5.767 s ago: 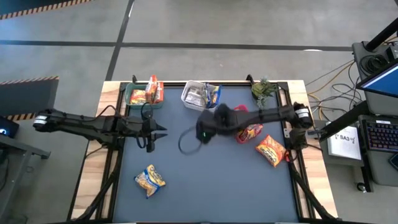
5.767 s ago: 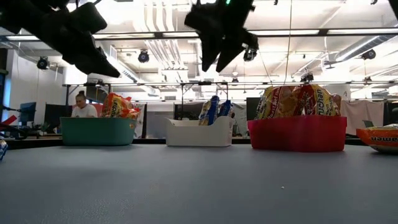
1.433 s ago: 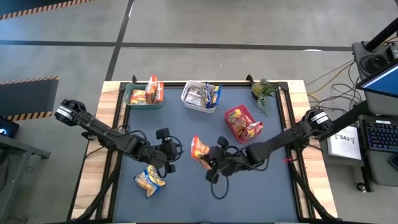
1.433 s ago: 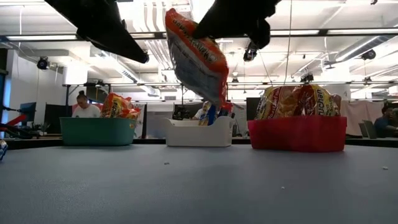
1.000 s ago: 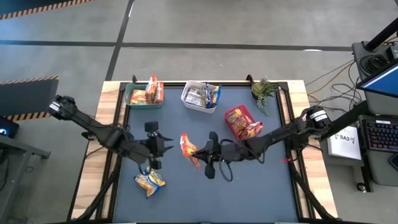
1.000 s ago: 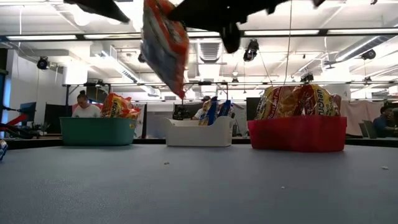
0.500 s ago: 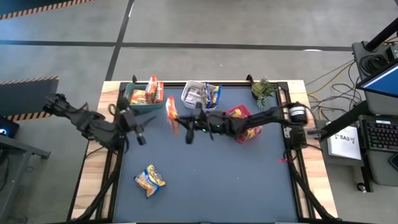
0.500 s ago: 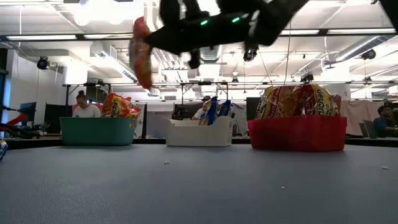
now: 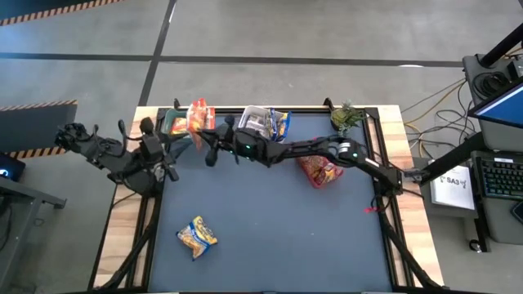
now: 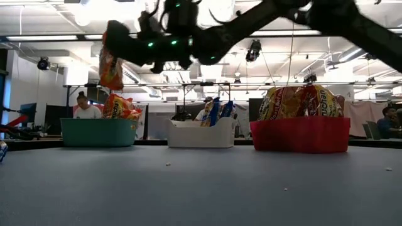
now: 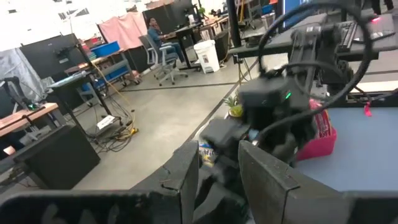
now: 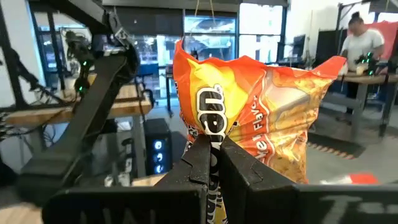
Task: Sort Maruchan noodles
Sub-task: Put the orange noodle pack into the green bin
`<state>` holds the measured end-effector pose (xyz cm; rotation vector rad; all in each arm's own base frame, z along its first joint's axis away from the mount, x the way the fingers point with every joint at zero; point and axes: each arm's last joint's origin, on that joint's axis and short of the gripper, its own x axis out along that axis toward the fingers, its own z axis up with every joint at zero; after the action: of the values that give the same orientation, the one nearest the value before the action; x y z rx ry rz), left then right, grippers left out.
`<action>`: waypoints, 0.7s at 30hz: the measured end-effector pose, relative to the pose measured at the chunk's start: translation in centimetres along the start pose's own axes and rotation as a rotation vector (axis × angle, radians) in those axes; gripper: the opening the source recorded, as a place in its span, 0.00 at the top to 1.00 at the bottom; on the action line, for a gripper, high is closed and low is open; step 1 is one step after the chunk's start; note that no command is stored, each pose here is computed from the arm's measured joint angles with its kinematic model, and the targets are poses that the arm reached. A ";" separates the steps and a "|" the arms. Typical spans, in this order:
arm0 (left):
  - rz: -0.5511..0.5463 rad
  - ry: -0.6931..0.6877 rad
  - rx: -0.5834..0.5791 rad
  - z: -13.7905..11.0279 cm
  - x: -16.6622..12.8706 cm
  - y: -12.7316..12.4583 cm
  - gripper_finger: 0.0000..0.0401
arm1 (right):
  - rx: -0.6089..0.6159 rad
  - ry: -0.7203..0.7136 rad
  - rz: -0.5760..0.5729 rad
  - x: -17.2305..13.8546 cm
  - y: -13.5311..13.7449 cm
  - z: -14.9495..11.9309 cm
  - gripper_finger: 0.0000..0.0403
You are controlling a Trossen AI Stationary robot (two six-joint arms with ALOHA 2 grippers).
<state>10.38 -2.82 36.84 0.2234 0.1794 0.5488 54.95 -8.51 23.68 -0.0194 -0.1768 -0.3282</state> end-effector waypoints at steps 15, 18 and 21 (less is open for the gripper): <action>0.015 -0.097 -0.152 0.4 -1.9 3.4 0.76 | -0.026 -0.014 -0.071 4.3 -3.5 -3.0 0.98; 0.014 -0.102 -0.160 0.3 -2.0 3.7 0.76 | -0.060 -0.034 -0.071 4.3 -3.3 -2.4 0.98; 0.014 -0.103 -0.162 0.3 -2.1 3.7 0.76 | -0.099 -0.053 -0.064 4.4 -2.8 -1.7 0.98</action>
<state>6.86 -0.88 38.32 0.0950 0.0334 0.5620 58.40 -12.65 22.72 -0.1206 -0.2134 -0.4004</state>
